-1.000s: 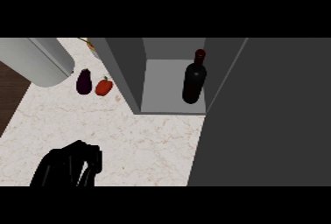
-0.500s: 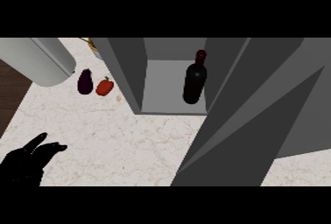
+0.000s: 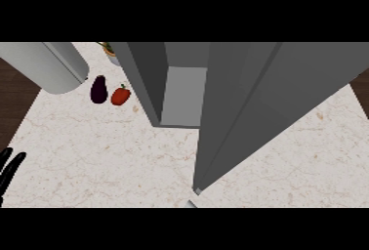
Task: Pick up the wine, place it into the cabinet and close the cabinet
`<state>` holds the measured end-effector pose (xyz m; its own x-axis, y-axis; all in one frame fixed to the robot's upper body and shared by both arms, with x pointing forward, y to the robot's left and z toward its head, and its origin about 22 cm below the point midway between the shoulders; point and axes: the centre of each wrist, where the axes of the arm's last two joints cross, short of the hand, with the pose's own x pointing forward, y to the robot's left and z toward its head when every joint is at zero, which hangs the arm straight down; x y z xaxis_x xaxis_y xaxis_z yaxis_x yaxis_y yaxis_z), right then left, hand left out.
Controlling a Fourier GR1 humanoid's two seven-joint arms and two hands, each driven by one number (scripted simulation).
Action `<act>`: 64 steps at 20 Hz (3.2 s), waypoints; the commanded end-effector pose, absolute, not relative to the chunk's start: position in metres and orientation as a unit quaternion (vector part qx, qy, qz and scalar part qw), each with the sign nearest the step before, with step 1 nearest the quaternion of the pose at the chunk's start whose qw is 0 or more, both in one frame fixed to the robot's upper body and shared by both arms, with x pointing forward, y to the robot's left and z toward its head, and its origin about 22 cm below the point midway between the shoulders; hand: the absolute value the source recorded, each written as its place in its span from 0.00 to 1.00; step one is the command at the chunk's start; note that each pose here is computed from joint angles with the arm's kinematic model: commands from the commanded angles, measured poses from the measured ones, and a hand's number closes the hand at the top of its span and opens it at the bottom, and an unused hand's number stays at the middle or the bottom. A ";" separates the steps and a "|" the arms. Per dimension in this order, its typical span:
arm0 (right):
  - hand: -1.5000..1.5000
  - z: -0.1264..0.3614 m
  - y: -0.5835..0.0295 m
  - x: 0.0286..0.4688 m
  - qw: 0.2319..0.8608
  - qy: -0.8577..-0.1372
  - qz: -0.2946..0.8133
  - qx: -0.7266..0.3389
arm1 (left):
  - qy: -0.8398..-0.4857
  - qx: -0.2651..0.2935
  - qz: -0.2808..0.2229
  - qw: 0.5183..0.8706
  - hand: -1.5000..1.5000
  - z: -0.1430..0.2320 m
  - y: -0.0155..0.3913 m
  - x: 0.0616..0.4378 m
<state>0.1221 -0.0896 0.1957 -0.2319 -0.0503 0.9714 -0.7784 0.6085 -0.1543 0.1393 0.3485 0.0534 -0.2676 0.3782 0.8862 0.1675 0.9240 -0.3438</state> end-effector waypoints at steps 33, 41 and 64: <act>1.00 0.234 0.008 0.321 0.579 -0.615 0.432 0.316 | -0.802 -0.169 0.069 0.569 0.00 0.081 0.447 0.125; 1.00 0.228 0.031 0.351 0.597 -0.514 0.506 0.352 | -0.802 -0.161 0.077 0.570 0.00 0.074 0.465 0.115; 1.00 0.208 -0.031 0.431 0.629 -0.567 0.370 0.381 | -0.803 -0.144 0.067 0.574 0.00 0.084 0.470 0.126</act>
